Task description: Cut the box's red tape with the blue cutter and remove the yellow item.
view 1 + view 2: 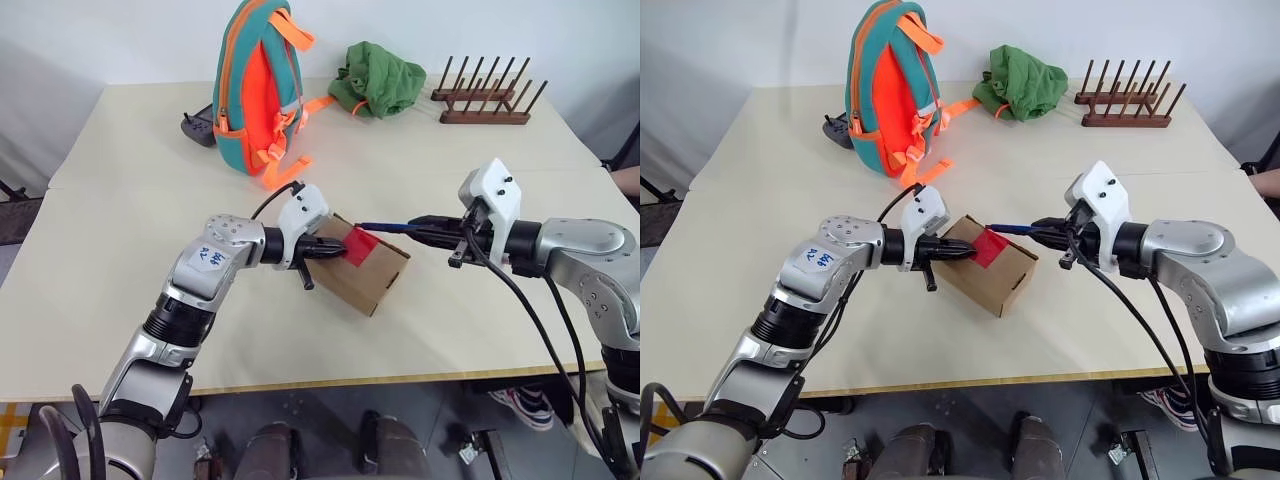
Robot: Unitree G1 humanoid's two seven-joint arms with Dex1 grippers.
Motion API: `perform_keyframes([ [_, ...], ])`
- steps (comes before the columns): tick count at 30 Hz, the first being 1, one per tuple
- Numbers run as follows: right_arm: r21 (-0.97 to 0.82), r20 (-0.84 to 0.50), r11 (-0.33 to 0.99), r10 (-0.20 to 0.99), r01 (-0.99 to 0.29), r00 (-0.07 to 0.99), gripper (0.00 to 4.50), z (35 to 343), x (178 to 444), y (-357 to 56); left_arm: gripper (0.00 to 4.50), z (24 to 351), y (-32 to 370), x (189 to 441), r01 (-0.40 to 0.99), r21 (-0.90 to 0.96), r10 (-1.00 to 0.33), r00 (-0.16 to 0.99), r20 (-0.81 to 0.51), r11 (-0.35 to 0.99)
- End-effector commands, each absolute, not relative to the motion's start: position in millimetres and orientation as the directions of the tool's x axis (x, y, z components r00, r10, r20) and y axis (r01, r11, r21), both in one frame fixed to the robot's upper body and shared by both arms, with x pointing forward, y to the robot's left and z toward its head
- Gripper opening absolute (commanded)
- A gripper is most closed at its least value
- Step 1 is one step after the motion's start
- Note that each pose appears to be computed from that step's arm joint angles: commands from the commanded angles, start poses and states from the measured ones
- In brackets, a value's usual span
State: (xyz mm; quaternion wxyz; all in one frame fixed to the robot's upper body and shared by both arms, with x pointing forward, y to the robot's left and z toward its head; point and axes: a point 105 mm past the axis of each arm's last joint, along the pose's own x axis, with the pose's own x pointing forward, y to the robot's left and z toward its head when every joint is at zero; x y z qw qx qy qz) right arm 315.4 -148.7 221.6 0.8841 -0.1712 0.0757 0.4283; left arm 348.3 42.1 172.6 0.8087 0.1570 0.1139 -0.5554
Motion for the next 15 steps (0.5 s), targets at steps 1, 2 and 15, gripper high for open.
perform_keyframes([
  [1, -0.265, -0.284, 0.55, 0.74, -0.792, 0.609, 0.18, 225.5, 310.1, -149.3, 0.02, 174.0, 41.4, 346.1, 0.933, 0.143, -0.86, 0.36, -0.361, 0.33],
  [2, -0.264, -0.29, 0.542, 0.745, -0.798, 0.601, 0.18, 225.4, 308.1, -149.1, 0.02, 173.8, 41.6, 346.1, 0.933, 0.143, -0.86, 0.361, -0.361, 0.331],
  [15, -0.259, -0.325, 0.539, 0.733, -0.802, 0.598, 0.18, 223.3, 307.4, -154.4, 0.02, 174.6, 42.1, 349.4, 0.929, 0.143, -0.856, 0.371, -0.359, 0.342],
])
